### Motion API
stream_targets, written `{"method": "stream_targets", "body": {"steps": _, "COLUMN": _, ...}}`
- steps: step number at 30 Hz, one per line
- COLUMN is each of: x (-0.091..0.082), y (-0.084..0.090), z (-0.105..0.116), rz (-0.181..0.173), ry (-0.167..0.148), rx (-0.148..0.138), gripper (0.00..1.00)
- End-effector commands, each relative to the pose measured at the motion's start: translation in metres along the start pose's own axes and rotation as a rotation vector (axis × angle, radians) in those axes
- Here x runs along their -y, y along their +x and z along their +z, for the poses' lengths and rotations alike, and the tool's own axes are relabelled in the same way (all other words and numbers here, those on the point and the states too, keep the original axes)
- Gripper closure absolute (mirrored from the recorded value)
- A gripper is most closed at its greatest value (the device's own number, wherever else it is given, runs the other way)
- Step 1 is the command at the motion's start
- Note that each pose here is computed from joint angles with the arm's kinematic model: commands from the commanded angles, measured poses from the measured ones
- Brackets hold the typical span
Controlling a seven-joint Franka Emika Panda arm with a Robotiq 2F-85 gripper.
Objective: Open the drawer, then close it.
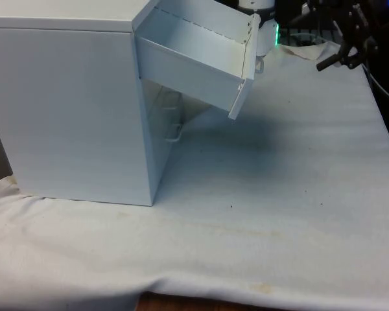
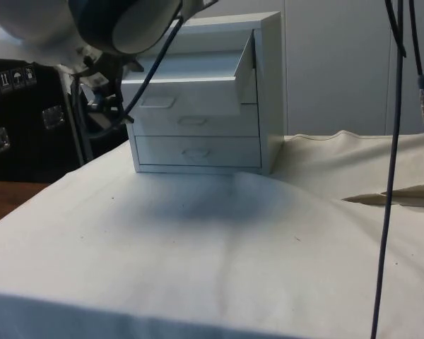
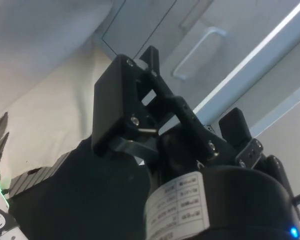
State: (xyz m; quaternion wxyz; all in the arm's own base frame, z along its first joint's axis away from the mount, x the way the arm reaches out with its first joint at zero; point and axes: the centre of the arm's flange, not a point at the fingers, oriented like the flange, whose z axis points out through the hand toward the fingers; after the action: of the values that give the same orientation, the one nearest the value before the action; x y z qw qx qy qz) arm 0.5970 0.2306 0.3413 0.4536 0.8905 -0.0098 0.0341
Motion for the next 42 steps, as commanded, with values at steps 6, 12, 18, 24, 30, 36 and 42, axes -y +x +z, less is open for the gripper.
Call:
{"method": "stream_targets", "body": {"steps": 6, "x": 0.012, "y": -0.001, "z": -0.011, "rz": 0.005, "ry": -0.010, "rx": 0.000, "gripper": 0.00}}
{"method": "stream_targets", "body": {"steps": 12, "x": 0.015, "y": -0.001, "z": -0.014, "rz": 0.008, "ry": -0.013, "rx": -0.006, "gripper": 0.00}}
{"method": "stream_targets", "body": {"steps": 18, "x": 0.017, "y": -0.002, "z": -0.016, "rz": 0.007, "ry": -0.015, "rx": -0.007, "gripper": 0.09}}
{"method": "stream_targets", "body": {"steps": 24, "x": 0.017, "y": -0.001, "z": -0.017, "rz": 0.008, "ry": -0.014, "rx": -0.009, "gripper": 0.42}}
{"method": "stream_targets", "body": {"steps": 30, "x": 0.018, "y": -0.002, "z": -0.017, "rz": 0.007, "ry": -0.015, "rx": -0.009, "gripper": 0.78}}
{"method": "stream_targets", "body": {"steps": 36, "x": 0.015, "y": 0.000, "z": -0.009, "rz": 0.009, "ry": -0.015, "rx": -0.007, "gripper": 1.00}}
{"method": "stream_targets", "body": {"steps": 42, "x": 0.009, "y": 0.001, "z": 0.009, "rz": 0.014, "ry": -0.021, "rx": 0.002, "gripper": 1.00}}
